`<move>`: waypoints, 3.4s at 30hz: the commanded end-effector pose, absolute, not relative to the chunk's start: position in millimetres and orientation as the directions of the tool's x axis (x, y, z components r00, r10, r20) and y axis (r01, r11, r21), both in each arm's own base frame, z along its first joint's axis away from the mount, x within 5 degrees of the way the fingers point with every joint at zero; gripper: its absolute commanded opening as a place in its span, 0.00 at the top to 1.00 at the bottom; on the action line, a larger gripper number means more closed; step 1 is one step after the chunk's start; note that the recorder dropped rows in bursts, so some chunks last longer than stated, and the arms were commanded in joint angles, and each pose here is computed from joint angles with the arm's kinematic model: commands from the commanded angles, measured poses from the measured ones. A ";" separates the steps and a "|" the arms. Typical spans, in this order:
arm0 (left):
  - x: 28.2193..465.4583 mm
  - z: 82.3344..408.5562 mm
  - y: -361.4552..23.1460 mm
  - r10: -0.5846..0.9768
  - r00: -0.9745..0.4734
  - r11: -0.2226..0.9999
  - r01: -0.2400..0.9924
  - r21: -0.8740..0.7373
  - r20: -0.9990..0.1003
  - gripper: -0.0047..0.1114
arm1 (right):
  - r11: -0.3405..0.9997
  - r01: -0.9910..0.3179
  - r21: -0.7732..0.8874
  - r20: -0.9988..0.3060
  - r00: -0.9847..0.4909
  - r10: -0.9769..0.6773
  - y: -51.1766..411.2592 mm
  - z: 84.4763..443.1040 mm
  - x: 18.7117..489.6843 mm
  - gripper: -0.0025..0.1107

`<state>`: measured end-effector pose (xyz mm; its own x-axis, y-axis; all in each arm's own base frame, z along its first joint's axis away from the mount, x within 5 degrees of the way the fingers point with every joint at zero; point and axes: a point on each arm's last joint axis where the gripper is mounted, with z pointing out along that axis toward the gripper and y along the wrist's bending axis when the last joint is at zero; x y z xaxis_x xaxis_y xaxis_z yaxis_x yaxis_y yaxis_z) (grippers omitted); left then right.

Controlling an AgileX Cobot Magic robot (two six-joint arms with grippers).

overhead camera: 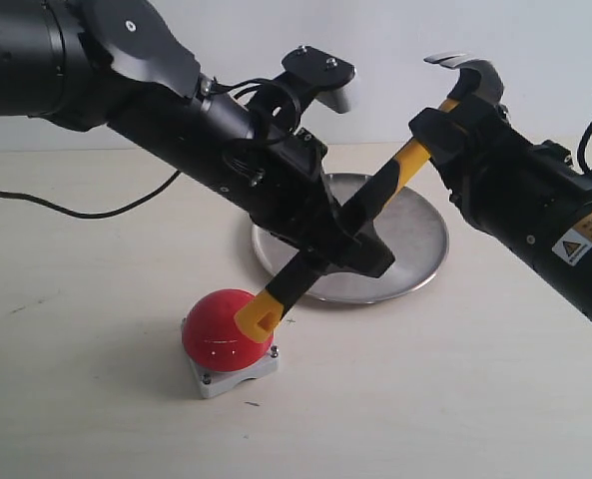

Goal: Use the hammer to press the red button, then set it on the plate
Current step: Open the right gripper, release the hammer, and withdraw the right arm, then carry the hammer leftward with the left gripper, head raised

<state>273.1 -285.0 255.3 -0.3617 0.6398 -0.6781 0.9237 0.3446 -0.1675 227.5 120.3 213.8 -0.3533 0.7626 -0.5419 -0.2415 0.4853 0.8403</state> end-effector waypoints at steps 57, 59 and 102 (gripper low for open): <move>270.6 280.9 -274.4 0.670 -0.281 0.355 0.934 -0.036 -0.687 0.96 | 0.439 -0.240 0.866 -0.499 -0.350 0.793 121.3 220.0 230.1 0.53; 271.3 283.3 -274.2 0.657 -0.286 0.370 0.929 -0.033 -0.697 0.96 | 0.439 -0.240 0.866 -0.499 -0.350 0.793 121.3 220.0 230.1 0.52; 275.3 315.1 -267.9 0.490 -0.325 0.518 0.855 -0.029 -0.809 0.96 | 0.851 -0.361 0.381 -0.885 -0.408 0.223 69.1 255.8 122.6 0.98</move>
<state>276.4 -271.8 288.0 -0.3395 0.5949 -0.7286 0.8853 0.4638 -0.0339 140.0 79.1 259.2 -0.4547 0.2645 -0.8505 -0.3232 0.8408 0.4343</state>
